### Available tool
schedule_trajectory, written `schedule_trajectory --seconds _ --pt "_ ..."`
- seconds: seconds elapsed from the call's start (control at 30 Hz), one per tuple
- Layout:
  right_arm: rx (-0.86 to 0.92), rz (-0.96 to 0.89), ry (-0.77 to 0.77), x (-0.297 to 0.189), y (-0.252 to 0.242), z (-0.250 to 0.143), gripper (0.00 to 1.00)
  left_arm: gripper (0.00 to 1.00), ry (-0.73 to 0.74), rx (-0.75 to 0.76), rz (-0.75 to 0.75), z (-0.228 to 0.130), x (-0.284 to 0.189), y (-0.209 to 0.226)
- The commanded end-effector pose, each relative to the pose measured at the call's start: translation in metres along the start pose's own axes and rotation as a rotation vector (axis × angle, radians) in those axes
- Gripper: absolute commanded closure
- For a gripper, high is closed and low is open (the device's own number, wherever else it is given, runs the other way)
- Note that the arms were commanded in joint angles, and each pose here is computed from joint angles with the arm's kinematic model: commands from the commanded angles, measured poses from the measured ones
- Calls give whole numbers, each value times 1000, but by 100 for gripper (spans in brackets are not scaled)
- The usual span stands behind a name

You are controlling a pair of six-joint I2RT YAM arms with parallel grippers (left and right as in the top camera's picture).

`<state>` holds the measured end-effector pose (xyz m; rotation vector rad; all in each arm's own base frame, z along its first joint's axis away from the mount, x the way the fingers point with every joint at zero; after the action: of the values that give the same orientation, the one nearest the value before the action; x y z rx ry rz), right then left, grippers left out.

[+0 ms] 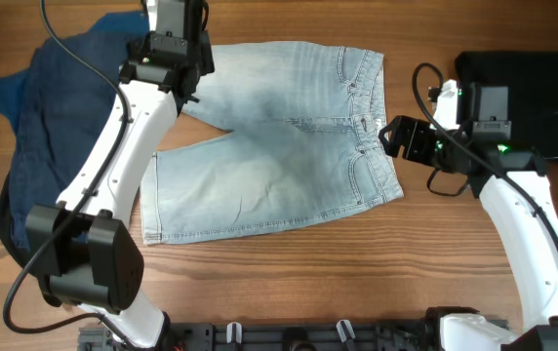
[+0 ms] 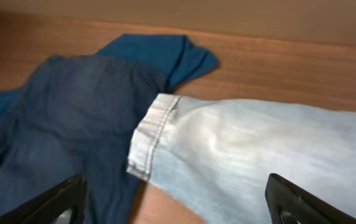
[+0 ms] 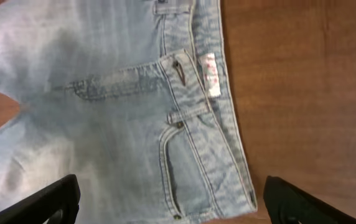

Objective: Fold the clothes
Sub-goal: 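Drag the jeans flat toward the table center with both grippers, then grasp the near edge of the jeans with both grippers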

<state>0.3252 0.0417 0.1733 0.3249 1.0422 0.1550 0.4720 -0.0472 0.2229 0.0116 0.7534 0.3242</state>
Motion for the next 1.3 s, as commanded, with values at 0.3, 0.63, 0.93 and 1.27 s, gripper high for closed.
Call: schedule_trajectory --seconds 0.3,0.63,0.93,1.27 --pt "-101 17 -49 29 -2 24 5 0 359 64 -308 -67 -17 -32" --pt "37 -74 113 17 -15 -15 6 0 596 -117 -180 -108 -57 -4" --pt "143 -80 193 -23 -8 -49 0 0 712 -300 -75 -144 -128 24" --pt "341 -271 214 17 -48 -81 6 0 866 -455 156 -276 -119 38"
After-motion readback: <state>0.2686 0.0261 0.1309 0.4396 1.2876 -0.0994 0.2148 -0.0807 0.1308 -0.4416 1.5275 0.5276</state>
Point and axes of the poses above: each gripper's point midway between its finger pads, its own x axis out along the fingers, its own y axis along the line the jaws close on, z = x × y, the point moved 3 cm from there along -x, back along the fingers, and after that the axes turned 2 degrees about -x, right-handed, at the moved point
